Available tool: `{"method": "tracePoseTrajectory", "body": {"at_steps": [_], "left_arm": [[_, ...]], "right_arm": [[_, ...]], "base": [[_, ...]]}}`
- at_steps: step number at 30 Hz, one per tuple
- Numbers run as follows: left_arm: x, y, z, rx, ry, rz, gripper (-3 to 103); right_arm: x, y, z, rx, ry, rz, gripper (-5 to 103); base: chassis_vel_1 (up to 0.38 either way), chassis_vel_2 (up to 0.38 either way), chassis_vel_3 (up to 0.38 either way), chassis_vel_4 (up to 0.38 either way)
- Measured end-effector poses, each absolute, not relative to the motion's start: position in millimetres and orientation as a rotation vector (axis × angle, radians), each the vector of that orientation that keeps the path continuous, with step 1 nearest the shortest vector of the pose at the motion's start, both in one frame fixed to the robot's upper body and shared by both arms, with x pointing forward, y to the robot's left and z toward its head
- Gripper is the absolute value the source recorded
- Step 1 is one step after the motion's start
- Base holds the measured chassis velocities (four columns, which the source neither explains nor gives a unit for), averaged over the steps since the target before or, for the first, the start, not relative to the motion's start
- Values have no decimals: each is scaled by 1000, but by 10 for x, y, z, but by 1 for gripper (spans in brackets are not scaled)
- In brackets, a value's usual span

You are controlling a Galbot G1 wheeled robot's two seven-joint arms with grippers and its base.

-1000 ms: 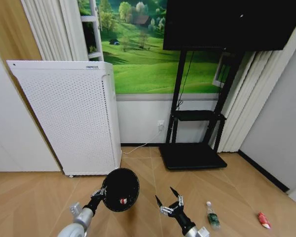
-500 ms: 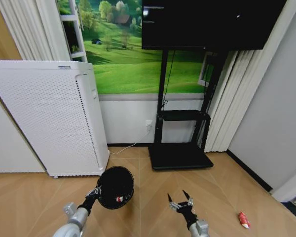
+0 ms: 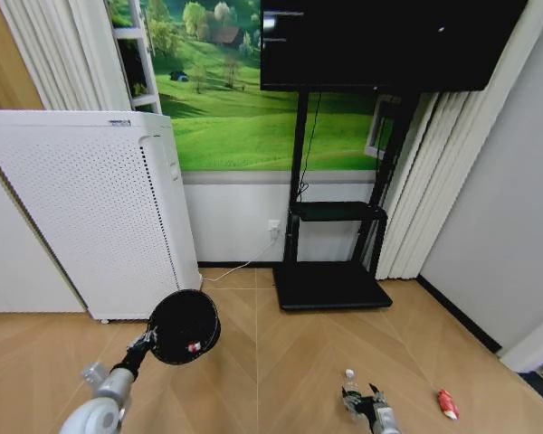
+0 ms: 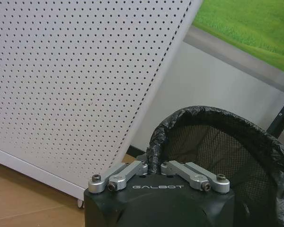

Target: Pick up the trash bin and place the garbage on the floor into it.

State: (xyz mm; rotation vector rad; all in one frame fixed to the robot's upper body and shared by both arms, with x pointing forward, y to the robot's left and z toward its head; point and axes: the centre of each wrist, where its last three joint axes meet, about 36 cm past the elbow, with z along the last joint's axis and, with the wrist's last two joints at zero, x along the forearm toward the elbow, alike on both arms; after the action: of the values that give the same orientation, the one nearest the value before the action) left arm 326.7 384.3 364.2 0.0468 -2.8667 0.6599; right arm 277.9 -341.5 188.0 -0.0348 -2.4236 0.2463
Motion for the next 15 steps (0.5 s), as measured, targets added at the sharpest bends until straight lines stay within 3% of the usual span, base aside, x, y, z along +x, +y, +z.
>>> {"method": "tracePoseTrajectory", "body": {"at_steps": [11, 15], "left_arm": [[3211, 3732, 3592, 30, -2851, 669, 6], [3209, 3734, 3598, 37, -2853, 671, 6]], "right_arm": [[2796, -3466, 1404, -59, -2290, 274, 98], [2809, -3474, 1349, -63, -2282, 285, 90]], "base": [[0, 0, 0, 0], [0, 0, 0, 0]]}}
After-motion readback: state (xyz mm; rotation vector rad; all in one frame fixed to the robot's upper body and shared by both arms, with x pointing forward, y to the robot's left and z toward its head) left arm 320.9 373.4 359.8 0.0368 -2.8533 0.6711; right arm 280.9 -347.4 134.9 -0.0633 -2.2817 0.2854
